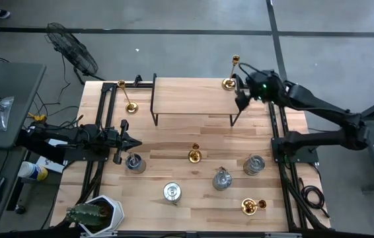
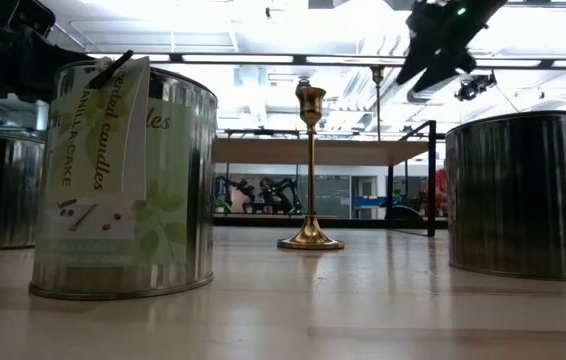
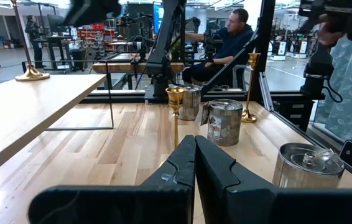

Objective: Pick & Place candle stick holders
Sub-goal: Put the gold candle holder on the shelf aligned with the other candle holder

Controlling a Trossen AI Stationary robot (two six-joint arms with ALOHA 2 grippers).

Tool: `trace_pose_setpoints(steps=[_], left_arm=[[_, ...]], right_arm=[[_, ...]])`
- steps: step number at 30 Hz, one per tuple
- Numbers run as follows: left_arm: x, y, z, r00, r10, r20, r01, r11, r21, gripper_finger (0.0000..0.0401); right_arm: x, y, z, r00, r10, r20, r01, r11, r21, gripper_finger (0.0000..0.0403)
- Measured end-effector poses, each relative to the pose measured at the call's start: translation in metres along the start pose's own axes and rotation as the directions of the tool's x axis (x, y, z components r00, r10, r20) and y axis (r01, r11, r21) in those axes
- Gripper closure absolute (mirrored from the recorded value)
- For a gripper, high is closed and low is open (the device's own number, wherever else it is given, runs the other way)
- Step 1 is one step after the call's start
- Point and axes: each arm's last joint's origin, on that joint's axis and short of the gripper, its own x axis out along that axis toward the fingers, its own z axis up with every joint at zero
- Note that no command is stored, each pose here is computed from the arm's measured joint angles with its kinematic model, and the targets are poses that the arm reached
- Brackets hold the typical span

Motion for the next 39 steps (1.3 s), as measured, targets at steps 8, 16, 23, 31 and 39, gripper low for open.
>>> trace_pose_setpoints(steps=[8, 16, 23, 31, 39], left_arm=[[0.000, 0.000, 0.000, 1.000, -0.002, 0.000, 0.002, 1.000, 0.000, 0.0401], [0.000, 0.000, 0.000, 1.000, -0.002, -0.001, 0.002, 1.000, 0.000, 0.0401], [0.000, 0.000, 0.000, 1.000, -0.001, 0.000, 0.001, 1.000, 0.000, 0.0401], [0.000, 0.000, 0.000, 1.000, -0.001, 0.000, 0.001, 1.000, 0.000, 0.0401], [0.000, 0.000, 0.000, 1.000, -0.001, 0.000, 0.001, 1.000, 0.000, 0.0401]], right_arm=[[-0.044, 0.017, -0.036, 0.946, 0.234, -0.224, -0.247, 0.969, -0.030, 0.0117], [-0.071, 0.031, -0.062, 0.784, 0.439, -0.439, -0.397, 0.898, 0.191, 0.0117], [-0.091, 0.044, -0.076, 0.600, 0.579, -0.553, -0.429, 0.816, 0.388, 0.0117], [-0.120, 0.056, -0.095, 0.414, 0.610, -0.676, -0.650, 0.718, 0.249, 0.0117], [-0.147, 0.070, -0.118, 0.359, 0.539, -0.762, -0.862, 0.504, -0.049, 0.0117]])
